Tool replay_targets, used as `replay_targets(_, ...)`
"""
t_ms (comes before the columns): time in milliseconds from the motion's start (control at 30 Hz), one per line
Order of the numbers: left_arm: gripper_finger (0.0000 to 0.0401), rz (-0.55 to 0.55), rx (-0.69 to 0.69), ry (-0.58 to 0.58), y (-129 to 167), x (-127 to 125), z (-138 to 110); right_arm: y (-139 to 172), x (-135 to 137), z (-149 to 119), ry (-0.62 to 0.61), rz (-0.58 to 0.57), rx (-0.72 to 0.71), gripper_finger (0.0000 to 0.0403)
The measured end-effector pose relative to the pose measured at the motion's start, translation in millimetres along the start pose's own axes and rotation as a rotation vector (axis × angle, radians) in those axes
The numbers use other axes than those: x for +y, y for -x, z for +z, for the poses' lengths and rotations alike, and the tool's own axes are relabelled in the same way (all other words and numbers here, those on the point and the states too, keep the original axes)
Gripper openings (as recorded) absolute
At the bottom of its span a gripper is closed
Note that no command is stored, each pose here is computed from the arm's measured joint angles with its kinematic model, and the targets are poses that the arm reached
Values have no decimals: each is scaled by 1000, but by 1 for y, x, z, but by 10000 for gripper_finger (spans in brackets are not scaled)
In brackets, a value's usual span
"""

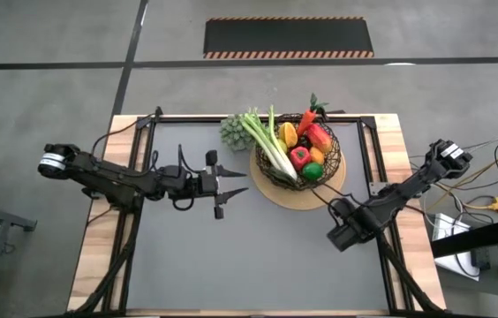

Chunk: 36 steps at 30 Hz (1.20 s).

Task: Build produce basket
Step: Put the purple eggplant into the black wire basket

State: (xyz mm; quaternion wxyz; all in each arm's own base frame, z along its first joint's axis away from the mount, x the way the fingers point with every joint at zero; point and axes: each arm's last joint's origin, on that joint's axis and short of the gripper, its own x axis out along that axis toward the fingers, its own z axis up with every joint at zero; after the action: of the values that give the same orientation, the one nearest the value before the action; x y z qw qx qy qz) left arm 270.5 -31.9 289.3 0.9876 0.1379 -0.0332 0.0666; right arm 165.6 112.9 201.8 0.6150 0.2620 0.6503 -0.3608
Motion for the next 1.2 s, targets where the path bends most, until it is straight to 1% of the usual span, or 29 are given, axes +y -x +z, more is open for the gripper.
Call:
replay_targets(200,151,1,0,-1,0,0,0,-19,-9,-3,-1,-59,63,290)
replay_targets(500,151,3,0,-10,0,0,0,-38,-17,-3,-1,-93,56,287)
replay_targets(633,151,3,-1,-9,0,0,0,-51,-17,-4,-1,-61,54,285)
replay_targets(733,151,3,0,-9,0,0,0,-60,-17,-4,-1,-24,52,276)
replay_targets(900,151,3,0,-28,0,0,0,-65,-16,-4,-1,12,49,236)
replay_targets(1200,151,3,-2,-29,0,0,1,-64,-14,-4,-17,26,49,128)
